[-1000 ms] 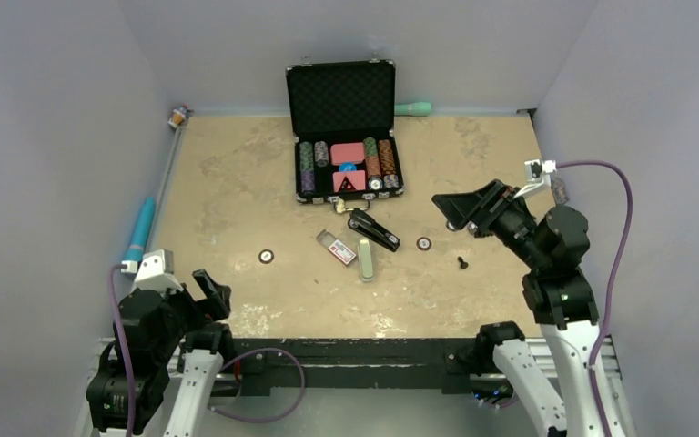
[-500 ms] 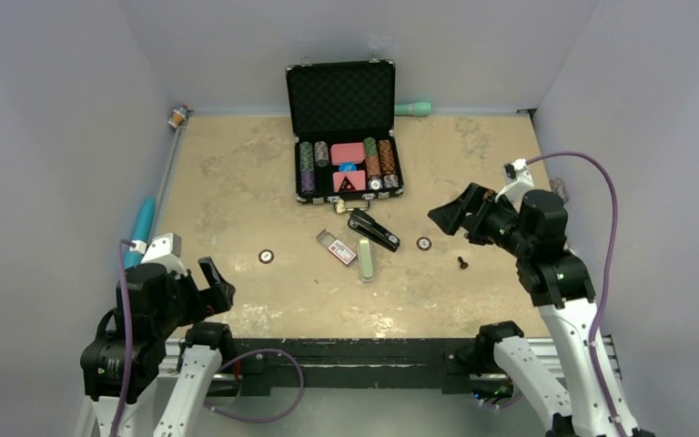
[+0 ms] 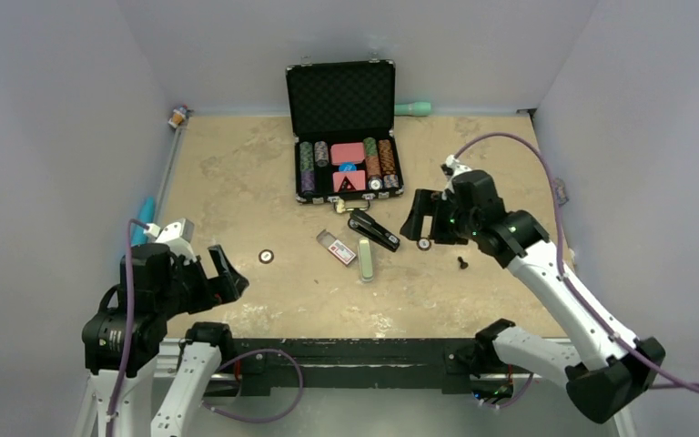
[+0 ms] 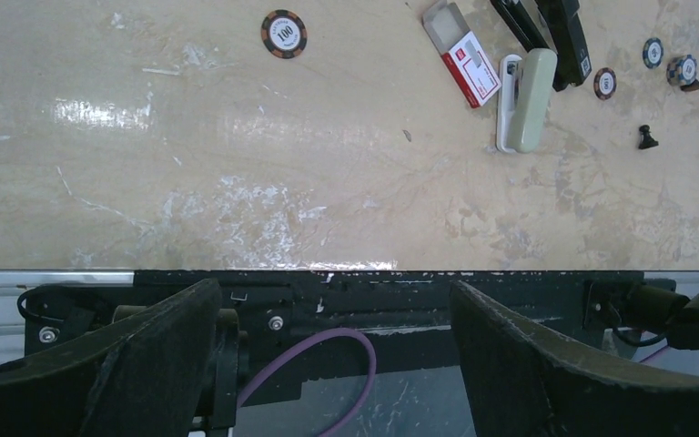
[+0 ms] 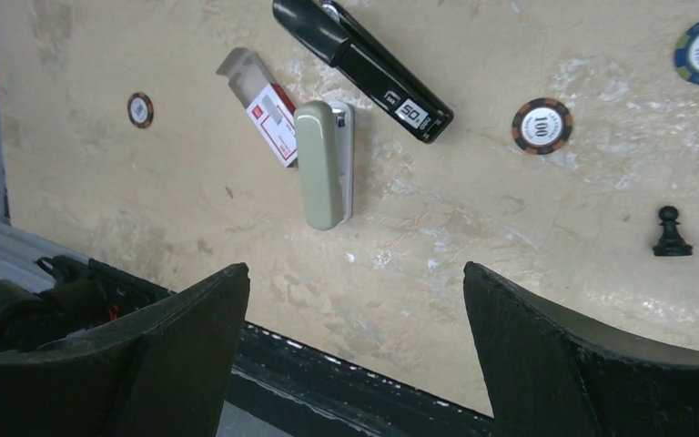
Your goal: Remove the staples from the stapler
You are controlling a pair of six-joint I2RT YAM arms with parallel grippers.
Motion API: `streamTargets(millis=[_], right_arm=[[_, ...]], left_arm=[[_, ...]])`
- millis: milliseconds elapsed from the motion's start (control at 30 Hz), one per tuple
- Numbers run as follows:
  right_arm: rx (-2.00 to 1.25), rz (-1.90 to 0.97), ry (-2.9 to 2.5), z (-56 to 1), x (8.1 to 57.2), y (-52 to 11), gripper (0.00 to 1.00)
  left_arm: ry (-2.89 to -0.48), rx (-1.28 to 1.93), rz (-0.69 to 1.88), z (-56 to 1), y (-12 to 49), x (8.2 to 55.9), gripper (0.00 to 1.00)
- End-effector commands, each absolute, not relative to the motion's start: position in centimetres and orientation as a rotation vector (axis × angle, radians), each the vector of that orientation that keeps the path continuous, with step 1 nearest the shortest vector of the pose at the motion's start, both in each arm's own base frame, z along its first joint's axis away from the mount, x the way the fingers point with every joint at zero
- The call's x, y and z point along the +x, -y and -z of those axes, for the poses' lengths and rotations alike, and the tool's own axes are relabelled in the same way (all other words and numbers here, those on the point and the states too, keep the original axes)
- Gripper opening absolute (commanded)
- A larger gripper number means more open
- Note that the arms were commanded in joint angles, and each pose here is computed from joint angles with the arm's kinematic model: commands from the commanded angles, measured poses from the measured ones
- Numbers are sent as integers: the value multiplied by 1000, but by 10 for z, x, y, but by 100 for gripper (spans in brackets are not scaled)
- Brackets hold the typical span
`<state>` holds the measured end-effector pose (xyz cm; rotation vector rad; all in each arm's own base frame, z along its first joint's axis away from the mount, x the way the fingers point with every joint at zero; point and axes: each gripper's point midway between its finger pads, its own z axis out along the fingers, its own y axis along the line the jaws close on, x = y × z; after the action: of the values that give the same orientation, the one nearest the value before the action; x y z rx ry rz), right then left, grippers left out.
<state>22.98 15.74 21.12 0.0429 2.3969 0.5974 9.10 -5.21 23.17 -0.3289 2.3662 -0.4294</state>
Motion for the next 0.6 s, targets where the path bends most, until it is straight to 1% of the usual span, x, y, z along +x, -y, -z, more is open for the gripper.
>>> streamTargets(millis=[0, 167, 333, 433, 567], right_arm=[[21, -583, -2394, -215, 242, -185, 90], [-45, -539, -2450, -195, 253, -210, 87], [-188, -472, -2477, -175, 275, -224, 87], [-267, -497, -2542, -157, 277, -239, 81], [-275, -500, -2568, -147, 278, -251, 79]], left_arm=[[-2365, -294, 476, -232, 60, 101, 98], [-2378, -291, 428, -221, 53, 100, 94], [-2359, -284, 391, -212, 48, 93, 94], [-2340, -275, 398, -211, 49, 94, 94], [-2331, -282, 362, -210, 44, 98, 94]])
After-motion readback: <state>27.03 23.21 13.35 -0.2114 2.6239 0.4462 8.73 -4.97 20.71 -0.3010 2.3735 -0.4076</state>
